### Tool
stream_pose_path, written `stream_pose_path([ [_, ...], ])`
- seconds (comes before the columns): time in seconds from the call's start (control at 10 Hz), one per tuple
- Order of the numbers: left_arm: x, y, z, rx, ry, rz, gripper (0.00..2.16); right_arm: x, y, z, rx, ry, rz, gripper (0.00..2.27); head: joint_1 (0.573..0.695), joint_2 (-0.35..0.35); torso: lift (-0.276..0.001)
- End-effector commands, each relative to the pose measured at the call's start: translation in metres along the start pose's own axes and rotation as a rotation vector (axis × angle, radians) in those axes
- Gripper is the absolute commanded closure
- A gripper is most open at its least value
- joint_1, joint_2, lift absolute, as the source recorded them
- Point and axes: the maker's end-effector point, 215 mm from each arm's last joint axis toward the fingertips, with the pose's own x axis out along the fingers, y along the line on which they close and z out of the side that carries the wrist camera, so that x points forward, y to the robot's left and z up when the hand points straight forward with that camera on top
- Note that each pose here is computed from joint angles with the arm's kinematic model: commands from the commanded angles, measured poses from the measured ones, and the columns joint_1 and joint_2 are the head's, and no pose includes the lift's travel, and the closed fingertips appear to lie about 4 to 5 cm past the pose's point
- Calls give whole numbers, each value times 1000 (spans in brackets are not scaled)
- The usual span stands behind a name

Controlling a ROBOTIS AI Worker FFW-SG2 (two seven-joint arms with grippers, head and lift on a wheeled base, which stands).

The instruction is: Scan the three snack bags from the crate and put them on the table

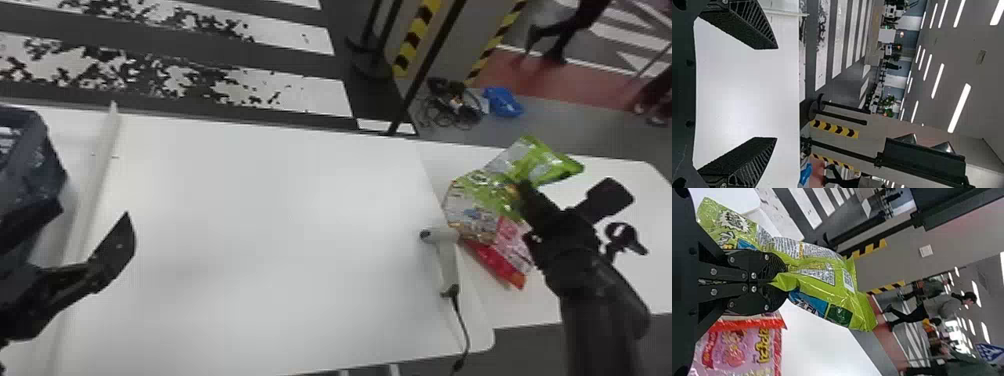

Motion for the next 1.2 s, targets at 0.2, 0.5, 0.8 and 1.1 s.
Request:
stream_pose_path([
  [0.2,1,3,-8,3,16,-6,33,27,-70,-3,39,21,-285,2024,695,-350,-94],
  [0.5,2,3,-2,4,-3,-13,33,32,-67,-8,25,58,-302,377,695,-350,-94],
  [0.8,2,3,-1,4,-6,-15,33,33,-61,-24,14,139,-288,53,695,-350,-94],
  [1.1,6,-1,0,-2,-11,-22,33,28,-66,-23,-16,152,-284,56,695,-350,-94],
])
